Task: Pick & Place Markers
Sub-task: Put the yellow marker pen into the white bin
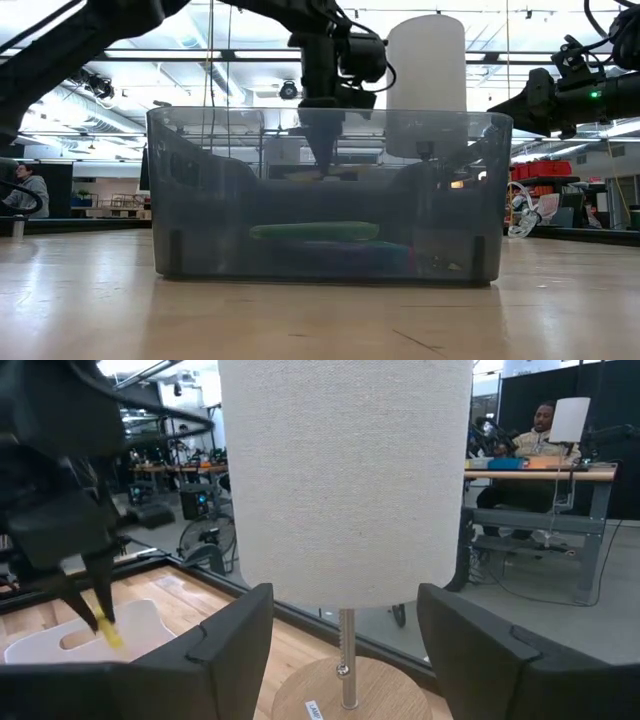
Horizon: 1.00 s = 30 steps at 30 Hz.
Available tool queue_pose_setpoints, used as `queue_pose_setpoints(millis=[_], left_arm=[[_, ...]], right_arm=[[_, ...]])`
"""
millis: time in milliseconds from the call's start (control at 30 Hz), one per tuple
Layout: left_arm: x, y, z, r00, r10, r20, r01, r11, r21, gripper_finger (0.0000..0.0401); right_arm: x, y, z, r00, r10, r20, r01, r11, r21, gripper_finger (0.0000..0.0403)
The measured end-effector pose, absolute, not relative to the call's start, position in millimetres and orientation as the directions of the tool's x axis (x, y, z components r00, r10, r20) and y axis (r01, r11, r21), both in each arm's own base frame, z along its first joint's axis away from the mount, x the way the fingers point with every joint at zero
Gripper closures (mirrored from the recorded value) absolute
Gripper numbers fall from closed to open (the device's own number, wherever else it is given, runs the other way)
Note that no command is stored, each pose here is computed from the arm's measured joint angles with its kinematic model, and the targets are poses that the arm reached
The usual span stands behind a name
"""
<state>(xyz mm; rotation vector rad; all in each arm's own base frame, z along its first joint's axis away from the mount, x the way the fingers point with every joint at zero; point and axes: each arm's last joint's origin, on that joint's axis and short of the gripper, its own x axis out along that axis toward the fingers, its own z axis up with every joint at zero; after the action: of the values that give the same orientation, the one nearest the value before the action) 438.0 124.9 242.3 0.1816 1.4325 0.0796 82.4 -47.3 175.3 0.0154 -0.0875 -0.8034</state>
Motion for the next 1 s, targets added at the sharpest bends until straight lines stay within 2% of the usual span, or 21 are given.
queue_pose_setpoints(millis=[267,367,667,900,1000], left_arm=[[447.2,132.6,217.0,0.166,0.122,-0.978,0.024,0.992,0.128,0.0370],[442.7,134.0,200.7,0.113,0.085,-0.990,0.015,0.996,0.088,0.0370],[440.5,133.0,171.9,0.121,0.074,-0.990,0.028,0.997,0.078,0.0370],[439.6,131.9,164.2,0.127,0.048,-0.991,0.055,0.997,0.055,0.0368],[439.7,131.9,164.6,0.129,0.049,-0.990,0.056,0.997,0.056,0.0354]], right_arm=[[82.4,-47.3,175.2,0.691,-0.719,0.072,0.718,0.695,0.047,0.0152],[82.4,-47.3,175.2,0.691,-0.719,0.072,0.718,0.695,0.047,0.0152],[82.4,-47.3,175.2,0.691,-0.719,0.072,0.718,0.695,0.047,0.0152],[82.4,-47.3,175.2,0.691,-0.719,0.072,0.718,0.694,0.047,0.0152],[82.4,-47.3,175.2,0.691,-0.719,0.072,0.718,0.694,0.047,0.0152]])
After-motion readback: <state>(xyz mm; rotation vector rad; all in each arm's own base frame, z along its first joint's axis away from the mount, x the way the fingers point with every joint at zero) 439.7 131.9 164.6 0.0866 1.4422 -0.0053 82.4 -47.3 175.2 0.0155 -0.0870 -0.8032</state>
